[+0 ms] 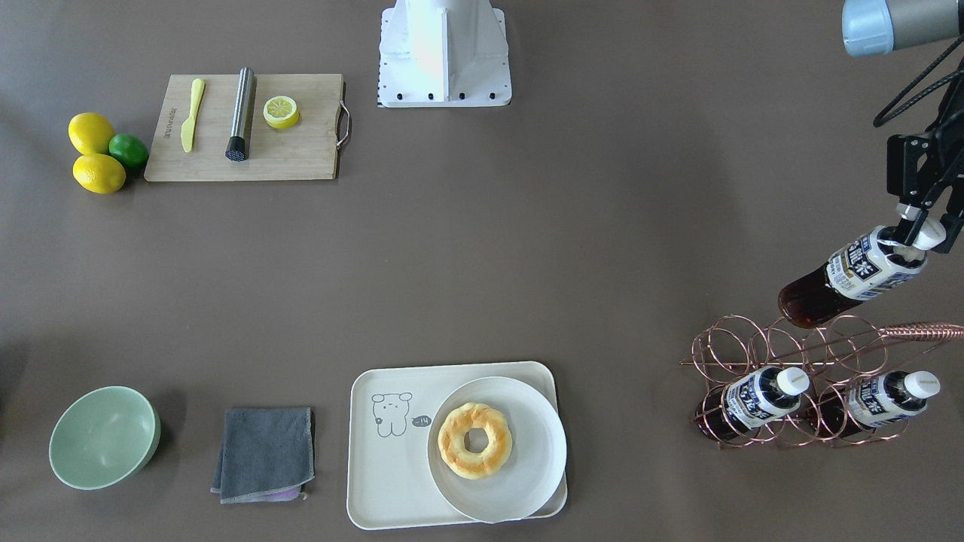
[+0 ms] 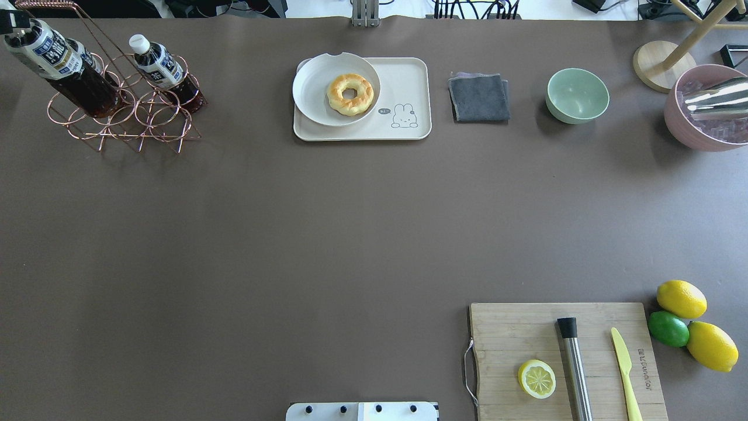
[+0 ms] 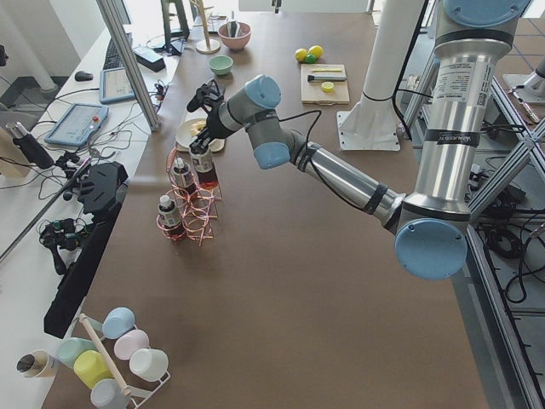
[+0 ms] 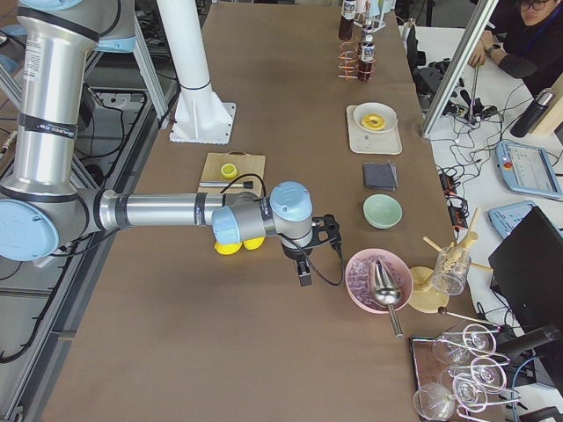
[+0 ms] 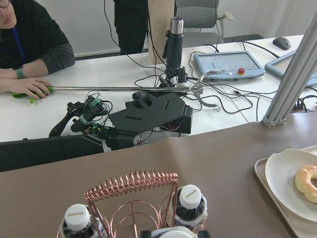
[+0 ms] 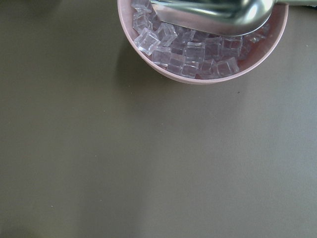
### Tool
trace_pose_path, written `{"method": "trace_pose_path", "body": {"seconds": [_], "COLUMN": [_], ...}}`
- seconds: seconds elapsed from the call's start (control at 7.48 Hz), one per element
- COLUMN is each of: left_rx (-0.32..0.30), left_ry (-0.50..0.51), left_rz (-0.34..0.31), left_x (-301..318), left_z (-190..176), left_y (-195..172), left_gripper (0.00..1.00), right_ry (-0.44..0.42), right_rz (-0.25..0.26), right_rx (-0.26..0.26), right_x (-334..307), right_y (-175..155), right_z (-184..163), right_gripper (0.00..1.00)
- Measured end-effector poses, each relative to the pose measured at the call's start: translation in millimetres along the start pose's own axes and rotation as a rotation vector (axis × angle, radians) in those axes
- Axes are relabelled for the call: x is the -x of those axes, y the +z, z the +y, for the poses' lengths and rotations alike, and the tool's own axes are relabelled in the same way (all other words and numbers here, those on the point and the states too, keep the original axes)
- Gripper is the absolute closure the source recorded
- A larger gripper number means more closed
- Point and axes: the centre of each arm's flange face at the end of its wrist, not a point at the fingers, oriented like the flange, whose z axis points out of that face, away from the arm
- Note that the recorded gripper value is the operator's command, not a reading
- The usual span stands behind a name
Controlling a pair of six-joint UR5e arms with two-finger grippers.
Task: Place tea on tray
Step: 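Lift the tea bottle up out of the rack with the left gripper, then lower the bottle onto the open table and open the left gripper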
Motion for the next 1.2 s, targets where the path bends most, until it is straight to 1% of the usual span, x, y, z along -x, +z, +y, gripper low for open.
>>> {"method": "trace_pose_path", "body": {"seconds": [0.13,0.27,0.53,0.8,1.07,1.2], "left_rx": [0.023,0.047,0.069,0.079,0.065,0.053], "left_ry": [0.004,0.015,0.061,0.112,0.157,0.176], "left_rz": [0.018,0.049,0.102,0.145,0.171,0.171], "left_x": [-19.7,-44.2,-110.5,-209.8,-321.7,-369.0], "left_z": [-1.8,3.5,16.2,28.3,64.3,85.2], "left_y": [-7.8,-4.6,20.4,47.6,66.7,75.6], "left_gripper": [1.0,1.0,1.0,1.0,1.0,1.0], "right_ry": [-0.001,-0.002,-0.005,-0.008,-0.01,-0.011], "right_rz": [-0.006,-0.012,-0.019,-0.02,-0.021,-0.023], "right_rx": [-0.001,-0.002,-0.005,-0.008,-0.01,-0.011], "right_x": [1.1,2.1,4.1,5.1,5.9,6.3], "right_y": [-0.5,-1.0,-2.4,-3.4,-4.1,-4.4], "right_z": [-0.2,-0.5,-1.7,-3.5,-4.9,-5.6], "right_gripper": [0.0,0.0,0.0,0.0,0.0,0.0]}}
